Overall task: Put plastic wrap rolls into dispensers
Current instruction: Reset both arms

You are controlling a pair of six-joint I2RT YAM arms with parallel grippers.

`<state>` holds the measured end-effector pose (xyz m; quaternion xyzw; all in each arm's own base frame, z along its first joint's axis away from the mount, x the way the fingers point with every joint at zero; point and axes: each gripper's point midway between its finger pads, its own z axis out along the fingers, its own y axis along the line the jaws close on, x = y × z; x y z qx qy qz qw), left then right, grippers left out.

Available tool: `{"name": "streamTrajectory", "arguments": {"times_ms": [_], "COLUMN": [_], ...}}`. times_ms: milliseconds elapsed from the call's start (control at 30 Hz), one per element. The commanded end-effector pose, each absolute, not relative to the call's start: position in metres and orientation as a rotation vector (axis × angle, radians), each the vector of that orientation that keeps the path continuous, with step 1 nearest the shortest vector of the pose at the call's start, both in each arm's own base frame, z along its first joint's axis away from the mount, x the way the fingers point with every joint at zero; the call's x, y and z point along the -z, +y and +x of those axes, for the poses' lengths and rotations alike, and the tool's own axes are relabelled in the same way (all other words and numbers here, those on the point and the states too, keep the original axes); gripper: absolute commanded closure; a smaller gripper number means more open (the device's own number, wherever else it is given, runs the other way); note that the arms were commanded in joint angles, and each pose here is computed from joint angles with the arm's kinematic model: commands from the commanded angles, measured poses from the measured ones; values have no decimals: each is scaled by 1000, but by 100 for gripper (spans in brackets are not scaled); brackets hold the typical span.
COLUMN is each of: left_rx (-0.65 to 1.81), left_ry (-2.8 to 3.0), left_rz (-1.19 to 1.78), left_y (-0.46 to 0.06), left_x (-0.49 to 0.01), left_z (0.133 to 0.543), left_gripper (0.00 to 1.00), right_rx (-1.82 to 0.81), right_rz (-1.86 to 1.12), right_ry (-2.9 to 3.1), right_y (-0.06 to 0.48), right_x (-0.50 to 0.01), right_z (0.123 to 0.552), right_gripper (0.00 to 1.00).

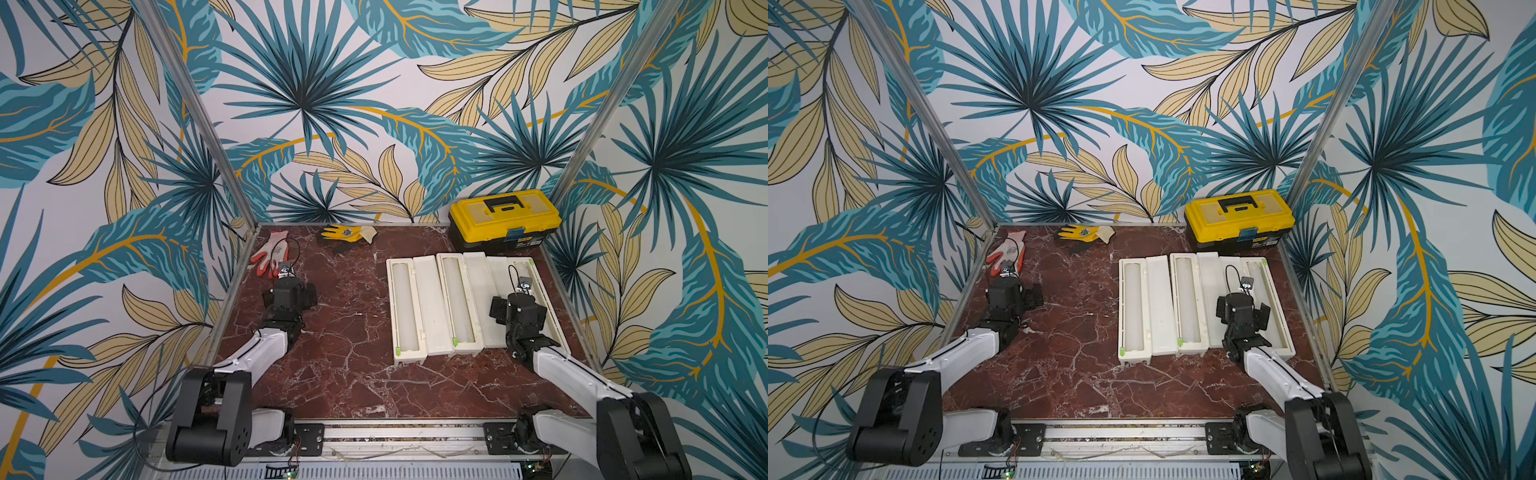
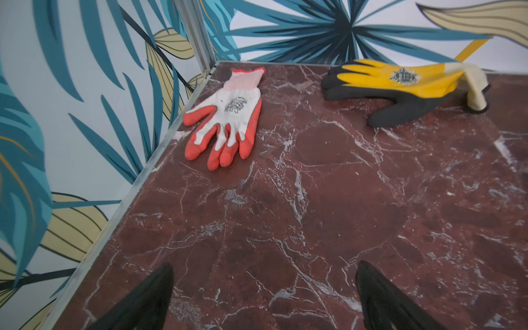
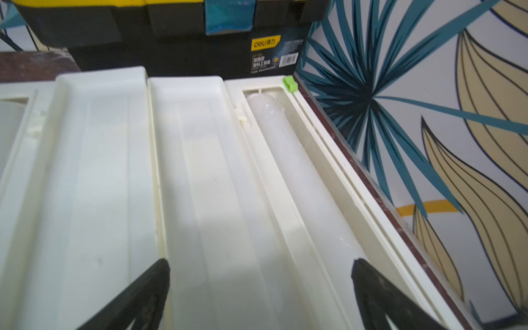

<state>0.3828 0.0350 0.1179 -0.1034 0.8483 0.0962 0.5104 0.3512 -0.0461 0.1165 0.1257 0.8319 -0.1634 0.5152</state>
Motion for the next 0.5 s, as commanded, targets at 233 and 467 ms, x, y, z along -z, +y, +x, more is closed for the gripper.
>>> {"name": "streamTrajectory", "arguments": {"times_ms": [233,467], "left_rx": [-132,-128], "left_ry": [1821,1833], "left_rz": [-141,-141], "left_y": [25,25], "left_x": [-118,-117], "left_z": [401,402], "left_gripper": [0,0], "right_rx": [189,159], "right_rz": [155,164], "right_ry": [1860,1901], "right_y": [-28,-30], "right_x": [-113,-109], "right_z": [391,393], "right_gripper": [1,1]}}
